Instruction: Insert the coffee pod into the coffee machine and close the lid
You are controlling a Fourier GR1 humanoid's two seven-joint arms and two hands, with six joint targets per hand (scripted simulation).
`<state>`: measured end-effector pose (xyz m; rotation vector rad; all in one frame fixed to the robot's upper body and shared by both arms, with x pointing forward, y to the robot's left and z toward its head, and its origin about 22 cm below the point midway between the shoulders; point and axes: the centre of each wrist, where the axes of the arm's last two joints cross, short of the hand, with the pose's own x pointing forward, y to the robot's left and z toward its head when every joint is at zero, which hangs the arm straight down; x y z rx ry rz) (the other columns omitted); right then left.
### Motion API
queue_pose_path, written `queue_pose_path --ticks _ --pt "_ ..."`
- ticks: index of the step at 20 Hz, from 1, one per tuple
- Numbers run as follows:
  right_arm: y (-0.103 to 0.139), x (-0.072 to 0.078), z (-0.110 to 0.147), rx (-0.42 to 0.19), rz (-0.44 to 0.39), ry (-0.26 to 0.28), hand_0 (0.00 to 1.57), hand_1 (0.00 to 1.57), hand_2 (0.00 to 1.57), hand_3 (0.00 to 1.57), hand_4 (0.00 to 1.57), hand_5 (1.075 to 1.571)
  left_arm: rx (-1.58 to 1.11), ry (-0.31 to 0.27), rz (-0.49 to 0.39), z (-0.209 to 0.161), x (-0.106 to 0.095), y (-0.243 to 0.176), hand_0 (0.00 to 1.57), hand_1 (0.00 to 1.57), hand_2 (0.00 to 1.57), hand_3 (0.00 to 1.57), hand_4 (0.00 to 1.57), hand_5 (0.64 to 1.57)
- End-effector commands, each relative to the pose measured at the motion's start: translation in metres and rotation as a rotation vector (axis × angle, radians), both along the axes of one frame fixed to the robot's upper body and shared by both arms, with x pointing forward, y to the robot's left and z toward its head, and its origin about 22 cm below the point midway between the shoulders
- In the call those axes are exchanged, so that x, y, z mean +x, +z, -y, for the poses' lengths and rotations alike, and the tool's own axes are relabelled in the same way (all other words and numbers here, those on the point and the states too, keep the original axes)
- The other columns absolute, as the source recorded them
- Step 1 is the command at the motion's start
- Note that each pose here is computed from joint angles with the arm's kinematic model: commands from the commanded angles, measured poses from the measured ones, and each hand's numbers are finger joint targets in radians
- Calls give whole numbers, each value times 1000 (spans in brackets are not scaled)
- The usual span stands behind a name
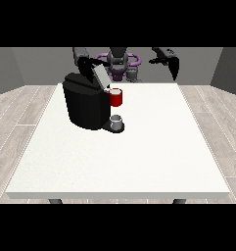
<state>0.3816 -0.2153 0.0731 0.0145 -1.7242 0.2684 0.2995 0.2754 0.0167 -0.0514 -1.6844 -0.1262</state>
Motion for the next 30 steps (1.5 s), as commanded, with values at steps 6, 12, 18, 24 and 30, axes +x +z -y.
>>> queue_pose_path --ticks 6,12,18,24,30 --pt "-2 8 3 -32 6 28 0 0 0 0 0 1571 -7 -6 -8 -7 -10 -8 0 0 0 0 24 1571" --pt "8 12 -45 -58 52 82 0 0 0 0 114 1571 13 48 27 -1 12 3 0 0 0 0 148 1571" --pt "28 24 -44 -130 41 90 0 0 0 0 215 1571 2 -3 0 -1 4 6 0 0 0 0 154 1571" --pt "34 33 -38 -149 112 72 0 0 0 0 110 1571 1 -51 102 16 8 14 0 0 0 0 182 1571" --pt "27 20 -81 -106 109 135 0 0 0 0 30 1571 -39 -49 95 18 4 8 0 0 0 0 245 1571"
